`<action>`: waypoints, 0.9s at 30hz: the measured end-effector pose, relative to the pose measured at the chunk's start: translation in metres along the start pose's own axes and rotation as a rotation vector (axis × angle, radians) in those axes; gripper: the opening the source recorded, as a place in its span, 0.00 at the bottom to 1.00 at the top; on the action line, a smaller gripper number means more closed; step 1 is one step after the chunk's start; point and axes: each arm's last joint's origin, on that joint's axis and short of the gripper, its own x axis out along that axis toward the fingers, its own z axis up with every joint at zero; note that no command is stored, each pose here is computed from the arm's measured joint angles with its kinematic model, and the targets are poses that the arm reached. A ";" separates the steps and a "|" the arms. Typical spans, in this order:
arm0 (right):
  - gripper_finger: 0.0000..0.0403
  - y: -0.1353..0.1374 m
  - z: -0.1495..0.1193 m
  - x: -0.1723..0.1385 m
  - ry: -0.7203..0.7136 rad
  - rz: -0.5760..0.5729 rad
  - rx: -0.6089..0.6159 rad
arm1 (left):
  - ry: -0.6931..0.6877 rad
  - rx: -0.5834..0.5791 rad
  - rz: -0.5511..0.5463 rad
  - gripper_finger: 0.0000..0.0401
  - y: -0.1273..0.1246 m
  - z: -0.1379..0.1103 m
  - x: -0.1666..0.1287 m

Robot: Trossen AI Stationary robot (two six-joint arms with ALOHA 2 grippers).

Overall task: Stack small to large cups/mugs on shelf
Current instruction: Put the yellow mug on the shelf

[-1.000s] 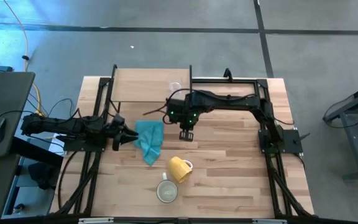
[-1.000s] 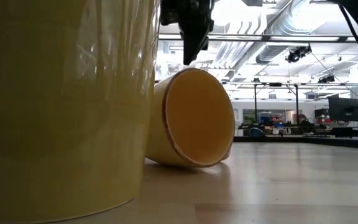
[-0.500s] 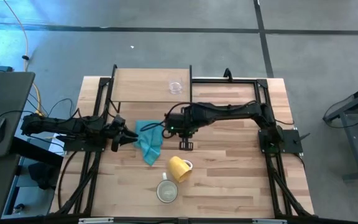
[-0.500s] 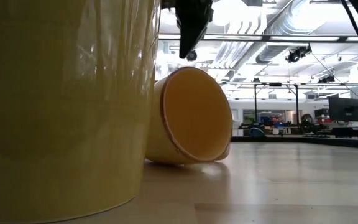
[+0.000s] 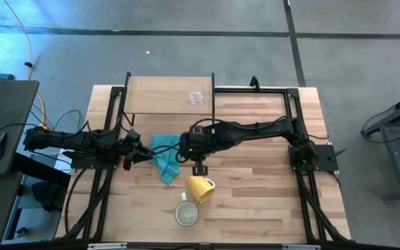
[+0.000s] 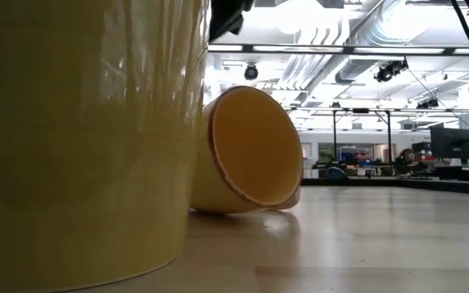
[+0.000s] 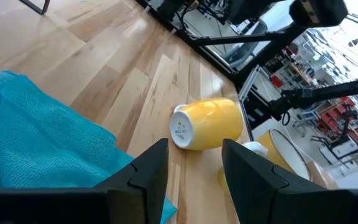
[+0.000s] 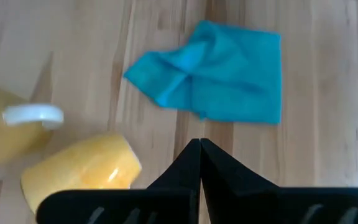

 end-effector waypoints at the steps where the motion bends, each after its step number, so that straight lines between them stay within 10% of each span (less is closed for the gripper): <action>1: 0.00 0.000 0.001 0.000 -0.013 0.000 -0.004 | 0.000 -0.006 0.000 0.34 0.000 0.000 0.000; 27: 0.00 -0.005 0.032 -0.005 -0.347 0.064 -0.051 | -0.008 -0.018 0.008 0.34 0.000 0.000 0.000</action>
